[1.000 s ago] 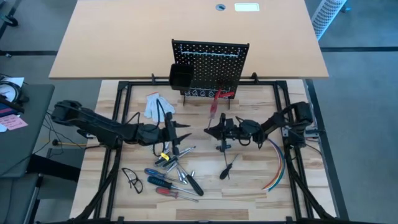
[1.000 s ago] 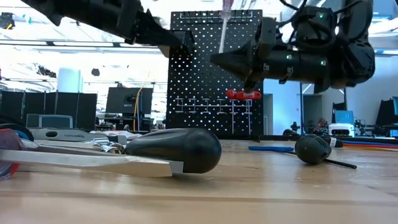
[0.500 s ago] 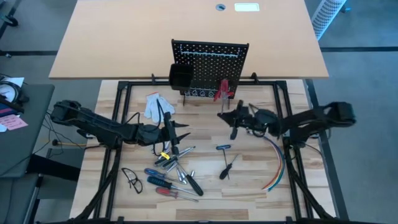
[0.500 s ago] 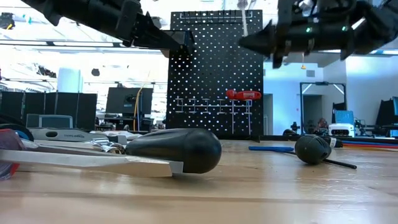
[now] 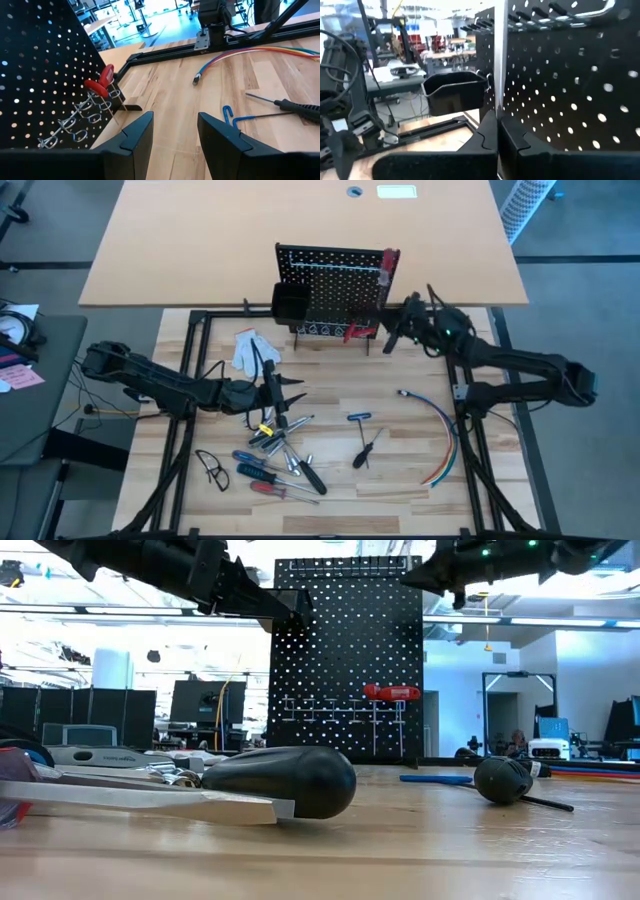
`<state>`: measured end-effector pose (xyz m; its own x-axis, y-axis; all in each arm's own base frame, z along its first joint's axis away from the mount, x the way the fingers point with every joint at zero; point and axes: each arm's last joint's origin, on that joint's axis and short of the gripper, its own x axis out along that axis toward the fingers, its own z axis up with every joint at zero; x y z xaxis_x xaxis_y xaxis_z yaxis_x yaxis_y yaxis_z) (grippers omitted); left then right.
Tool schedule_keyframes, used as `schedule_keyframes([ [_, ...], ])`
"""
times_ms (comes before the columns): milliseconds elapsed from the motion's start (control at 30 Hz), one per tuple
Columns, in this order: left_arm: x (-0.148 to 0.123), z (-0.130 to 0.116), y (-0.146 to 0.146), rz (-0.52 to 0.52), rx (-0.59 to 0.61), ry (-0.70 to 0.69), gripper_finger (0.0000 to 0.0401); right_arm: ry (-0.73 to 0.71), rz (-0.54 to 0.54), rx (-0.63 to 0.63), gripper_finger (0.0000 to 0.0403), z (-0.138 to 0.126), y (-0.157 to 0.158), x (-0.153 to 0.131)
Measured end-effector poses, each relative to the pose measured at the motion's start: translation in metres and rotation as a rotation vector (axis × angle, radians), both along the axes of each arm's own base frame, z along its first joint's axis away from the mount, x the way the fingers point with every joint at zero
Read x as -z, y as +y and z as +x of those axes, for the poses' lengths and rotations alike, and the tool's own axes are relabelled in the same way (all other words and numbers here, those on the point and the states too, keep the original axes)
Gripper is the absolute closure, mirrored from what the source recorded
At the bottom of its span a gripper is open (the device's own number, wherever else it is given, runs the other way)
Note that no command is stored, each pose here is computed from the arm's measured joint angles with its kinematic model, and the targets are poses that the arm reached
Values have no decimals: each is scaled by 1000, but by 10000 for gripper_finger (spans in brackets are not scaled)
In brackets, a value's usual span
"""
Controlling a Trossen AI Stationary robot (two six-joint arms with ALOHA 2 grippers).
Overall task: Hang tools onto peg board
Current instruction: Hang the red transparent screwdriver on the pegboard
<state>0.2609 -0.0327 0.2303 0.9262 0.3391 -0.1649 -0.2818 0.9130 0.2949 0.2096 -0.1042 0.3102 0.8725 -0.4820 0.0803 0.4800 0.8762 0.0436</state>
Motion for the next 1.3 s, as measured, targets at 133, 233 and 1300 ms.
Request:
schedule_keyframes([
  [133,0,0,0,-2,0,0,251,15,-14,-1,403,13,-12,-8],
  [233,0,0,0,-5,-1,2,251,11,-20,13,403,20,-20,-14],
  [1300,3,-1,0,-22,-5,22,251,-3,-4,110,403,19,-40,-16],
])
